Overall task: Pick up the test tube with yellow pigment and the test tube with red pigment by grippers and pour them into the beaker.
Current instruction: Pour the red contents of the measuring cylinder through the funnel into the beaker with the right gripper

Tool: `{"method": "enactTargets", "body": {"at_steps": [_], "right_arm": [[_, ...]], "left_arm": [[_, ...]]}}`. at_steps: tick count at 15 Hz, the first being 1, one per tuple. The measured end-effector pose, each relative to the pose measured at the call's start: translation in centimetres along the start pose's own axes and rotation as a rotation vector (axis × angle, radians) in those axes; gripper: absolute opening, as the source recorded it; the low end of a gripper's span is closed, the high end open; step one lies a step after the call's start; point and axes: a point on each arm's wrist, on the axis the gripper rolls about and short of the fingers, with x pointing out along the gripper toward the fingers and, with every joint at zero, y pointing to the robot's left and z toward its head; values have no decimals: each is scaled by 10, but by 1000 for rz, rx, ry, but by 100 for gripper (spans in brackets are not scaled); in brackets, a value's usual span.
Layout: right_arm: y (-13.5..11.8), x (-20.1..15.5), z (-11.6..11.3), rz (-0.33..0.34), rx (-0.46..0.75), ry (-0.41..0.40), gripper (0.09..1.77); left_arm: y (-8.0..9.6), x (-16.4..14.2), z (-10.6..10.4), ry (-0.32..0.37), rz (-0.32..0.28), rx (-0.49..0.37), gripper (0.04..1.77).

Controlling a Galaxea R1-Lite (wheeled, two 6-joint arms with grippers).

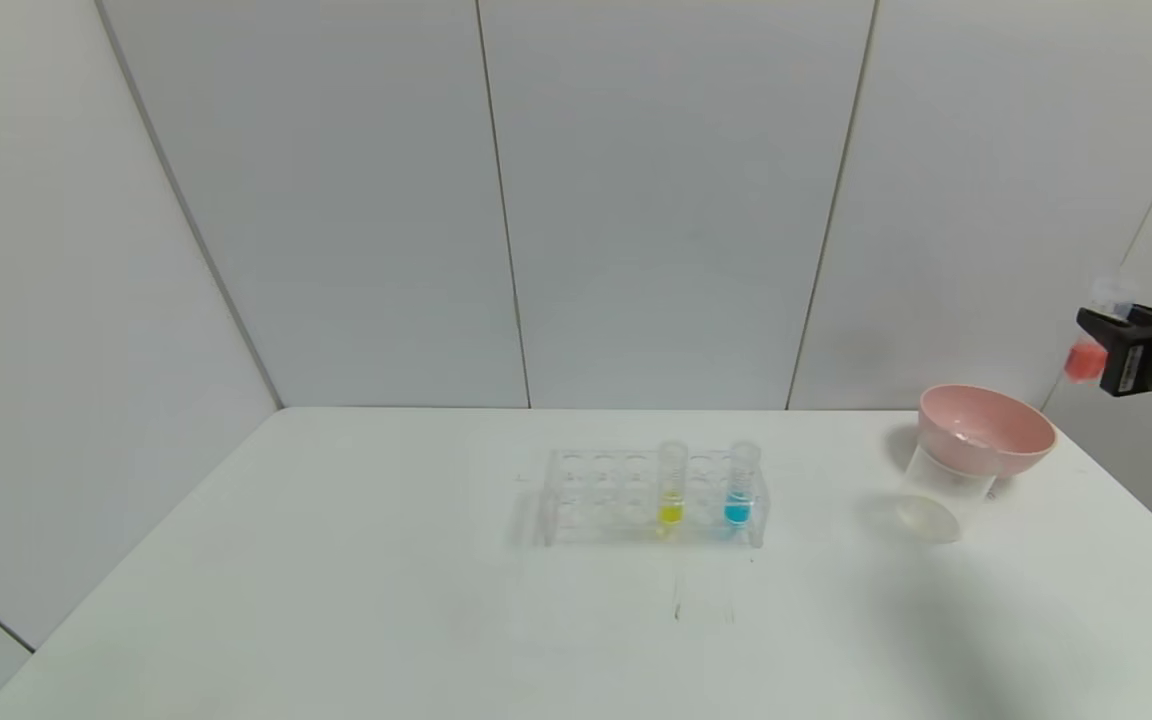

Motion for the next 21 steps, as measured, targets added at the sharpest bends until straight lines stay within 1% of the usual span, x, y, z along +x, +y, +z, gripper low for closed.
{"method": "enactTargets", "body": {"at_steps": [2, 3, 7, 10, 13, 15, 17, 20, 21], "right_arm": [[-11, 5, -17, 51, -144, -1, 49], [-13, 7, -24, 83, -192, 0, 49], [-11, 16, -38, 169, -370, -16, 49], [-6, 23, -44, 240, -426, -42, 49], [-6, 27, -47, 310, -497, -98, 49], [-9, 30, -47, 333, -563, -150, 49], [-13, 34, -46, 335, -606, -210, 49], [-15, 39, -55, 335, -697, -246, 49], [-16, 40, -58, 337, -711, -260, 49]], "left_arm": [[0, 0, 0, 0, 0, 0, 176], [0, 0, 0, 0, 0, 0, 176], [0, 0, 0, 0, 0, 0, 176], [0, 0, 0, 0, 0, 0, 176], [0, 0, 0, 0, 0, 0, 176], [0, 0, 0, 0, 0, 0, 176], [0, 0, 0, 0, 0, 0, 176], [0, 0, 0, 0, 0, 0, 176], [0, 0, 0, 0, 0, 0, 176]]}}
